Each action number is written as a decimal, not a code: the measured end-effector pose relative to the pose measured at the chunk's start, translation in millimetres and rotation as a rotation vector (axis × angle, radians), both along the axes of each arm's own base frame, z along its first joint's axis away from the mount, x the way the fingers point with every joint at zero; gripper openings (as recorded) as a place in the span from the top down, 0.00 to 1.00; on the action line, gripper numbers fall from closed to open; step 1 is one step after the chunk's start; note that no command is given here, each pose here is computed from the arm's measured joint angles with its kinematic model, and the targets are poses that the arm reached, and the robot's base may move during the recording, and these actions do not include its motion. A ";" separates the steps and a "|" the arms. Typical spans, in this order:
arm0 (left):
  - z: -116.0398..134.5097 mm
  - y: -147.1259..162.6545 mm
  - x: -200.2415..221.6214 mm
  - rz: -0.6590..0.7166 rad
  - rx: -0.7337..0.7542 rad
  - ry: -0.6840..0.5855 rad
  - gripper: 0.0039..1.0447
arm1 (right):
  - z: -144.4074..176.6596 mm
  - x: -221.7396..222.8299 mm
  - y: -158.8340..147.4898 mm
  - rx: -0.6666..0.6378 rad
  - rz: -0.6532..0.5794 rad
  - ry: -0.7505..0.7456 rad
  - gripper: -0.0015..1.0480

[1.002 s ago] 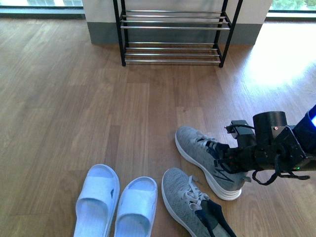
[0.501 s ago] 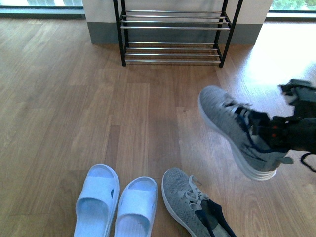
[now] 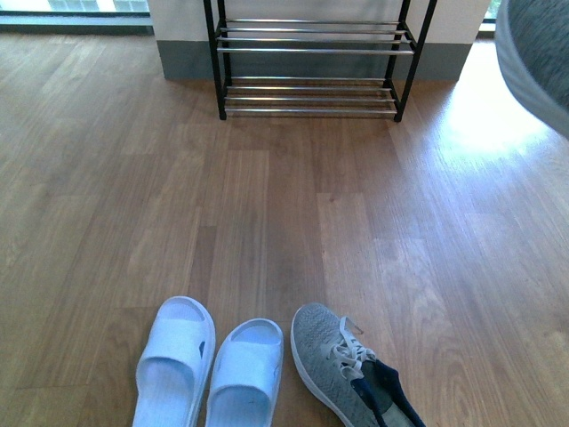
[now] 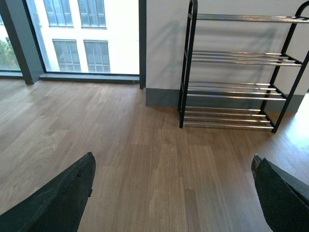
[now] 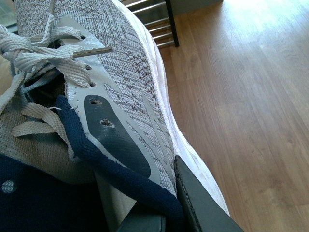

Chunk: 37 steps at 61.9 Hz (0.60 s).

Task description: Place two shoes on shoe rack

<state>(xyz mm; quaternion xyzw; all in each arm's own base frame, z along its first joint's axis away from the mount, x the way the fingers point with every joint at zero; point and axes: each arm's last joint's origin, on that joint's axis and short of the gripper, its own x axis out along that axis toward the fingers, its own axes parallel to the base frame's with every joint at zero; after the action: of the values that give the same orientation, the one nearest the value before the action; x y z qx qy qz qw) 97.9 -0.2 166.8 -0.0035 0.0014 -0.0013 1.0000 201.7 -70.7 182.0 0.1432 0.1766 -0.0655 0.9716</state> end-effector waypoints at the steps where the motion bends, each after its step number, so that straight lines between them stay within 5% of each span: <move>1: 0.0 0.0 0.0 0.000 0.000 0.000 0.09 | 0.1 -2.4 0.4 0.004 0.000 -0.002 0.98; 37: 0.0 0.1 0.0 0.003 0.000 0.000 0.09 | -0.5 -7.5 1.2 0.027 0.003 -0.009 0.98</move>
<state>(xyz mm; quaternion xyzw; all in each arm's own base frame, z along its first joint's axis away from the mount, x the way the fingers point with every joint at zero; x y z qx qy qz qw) 97.9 -0.2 166.8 -0.0035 0.0016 0.0000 1.0000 194.2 -69.4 181.5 0.1563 0.1735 -0.0612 0.9704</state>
